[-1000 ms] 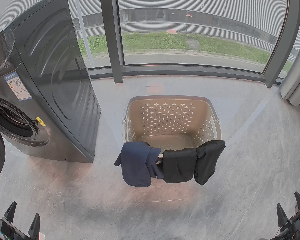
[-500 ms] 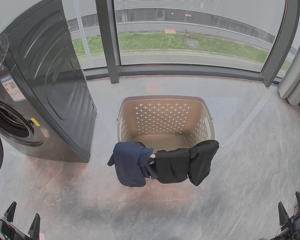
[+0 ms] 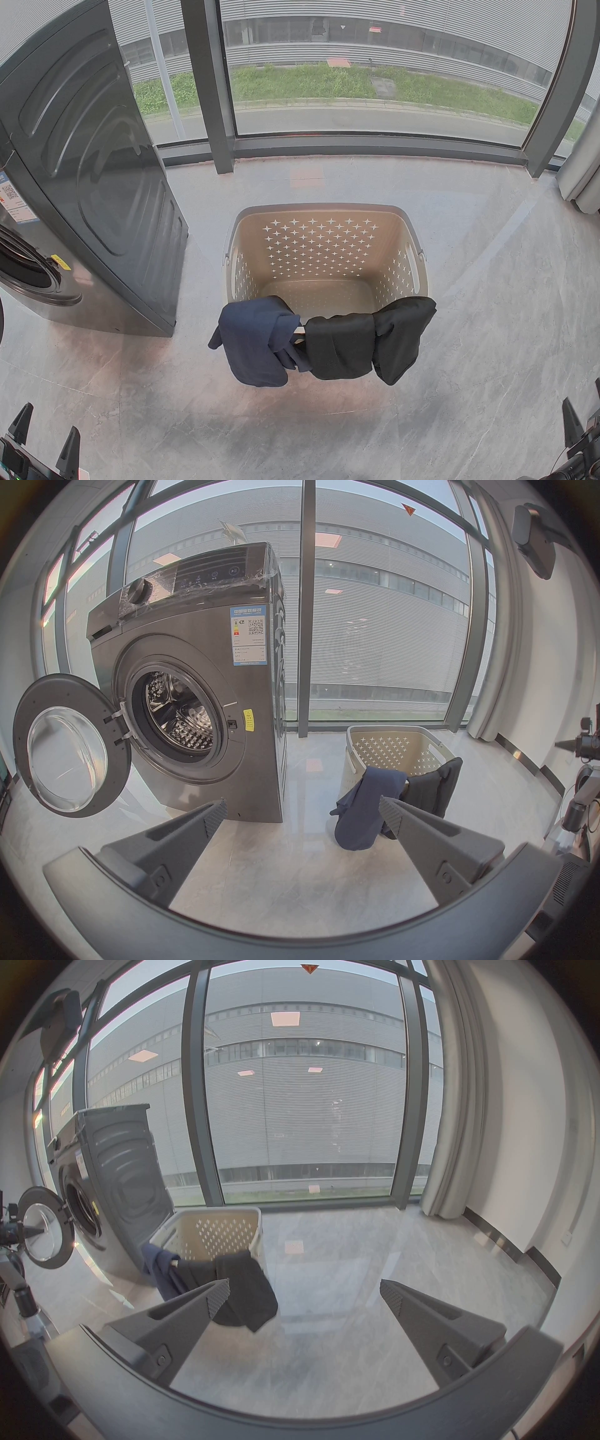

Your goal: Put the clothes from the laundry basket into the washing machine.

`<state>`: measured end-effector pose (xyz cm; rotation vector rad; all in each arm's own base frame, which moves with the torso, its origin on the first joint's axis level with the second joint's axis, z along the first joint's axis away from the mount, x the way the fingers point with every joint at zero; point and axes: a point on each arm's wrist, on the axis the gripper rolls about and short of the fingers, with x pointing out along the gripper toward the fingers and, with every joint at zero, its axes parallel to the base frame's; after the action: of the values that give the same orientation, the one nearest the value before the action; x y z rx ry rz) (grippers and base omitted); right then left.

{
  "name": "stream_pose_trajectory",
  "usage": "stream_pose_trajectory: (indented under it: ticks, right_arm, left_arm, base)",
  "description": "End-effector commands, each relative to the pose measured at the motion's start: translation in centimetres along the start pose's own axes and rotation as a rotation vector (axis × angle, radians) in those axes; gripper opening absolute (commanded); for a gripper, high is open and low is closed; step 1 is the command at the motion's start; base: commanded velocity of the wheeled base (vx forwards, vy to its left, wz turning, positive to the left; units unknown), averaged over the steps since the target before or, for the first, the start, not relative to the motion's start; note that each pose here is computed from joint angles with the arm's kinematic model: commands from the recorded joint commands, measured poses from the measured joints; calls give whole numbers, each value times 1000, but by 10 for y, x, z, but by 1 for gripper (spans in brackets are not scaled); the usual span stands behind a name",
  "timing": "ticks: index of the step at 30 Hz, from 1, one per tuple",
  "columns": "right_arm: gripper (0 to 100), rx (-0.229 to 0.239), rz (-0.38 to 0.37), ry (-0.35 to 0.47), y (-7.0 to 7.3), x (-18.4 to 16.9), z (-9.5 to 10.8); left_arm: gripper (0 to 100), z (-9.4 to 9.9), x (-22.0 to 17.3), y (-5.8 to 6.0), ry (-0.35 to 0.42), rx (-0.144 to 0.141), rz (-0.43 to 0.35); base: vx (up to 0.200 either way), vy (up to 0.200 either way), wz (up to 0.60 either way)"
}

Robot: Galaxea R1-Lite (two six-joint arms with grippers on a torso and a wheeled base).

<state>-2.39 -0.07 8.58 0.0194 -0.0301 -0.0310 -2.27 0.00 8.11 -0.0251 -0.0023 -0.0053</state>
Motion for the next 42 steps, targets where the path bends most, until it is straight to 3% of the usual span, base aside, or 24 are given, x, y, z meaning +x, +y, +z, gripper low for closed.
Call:
stream_pose_trajectory:
  ticks: [1,2,6,8,13,22,37,42]
  right_arm:
    - [100,33,17,-131,0,-9,43]
    - [100,32,21,-111,1,-7,46]
    - [100,67,150,257,5,37,39]
    - [100,101,178,373,8,53,35]
    - [100,137,229,528,22,102,32]
    - [100,140,224,622,37,157,6]
    - [100,107,280,650,67,203,-17]
    - [100,87,312,646,84,218,-23]
  left_arm:
    - [100,-5,0,0,1,-3,-1]
    - [100,-5,0,0,2,-1,-1]
    - [100,-5,0,0,1,-1,1]
    - [100,-5,0,0,2,-3,-1]
    - [100,-5,0,0,1,-9,4]
    - [100,-5,0,0,2,-4,4]
    - [100,-5,0,0,2,-4,1]
    - [100,-5,0,0,1,-7,1]
  base:
    - [0,0,0]
    - [0,0,0]
    - [0,0,0]
    - [0,0,0]
    - [0,0,0]
    - [0,0,0]
    - [0,0,0]
    - [0,0,0]
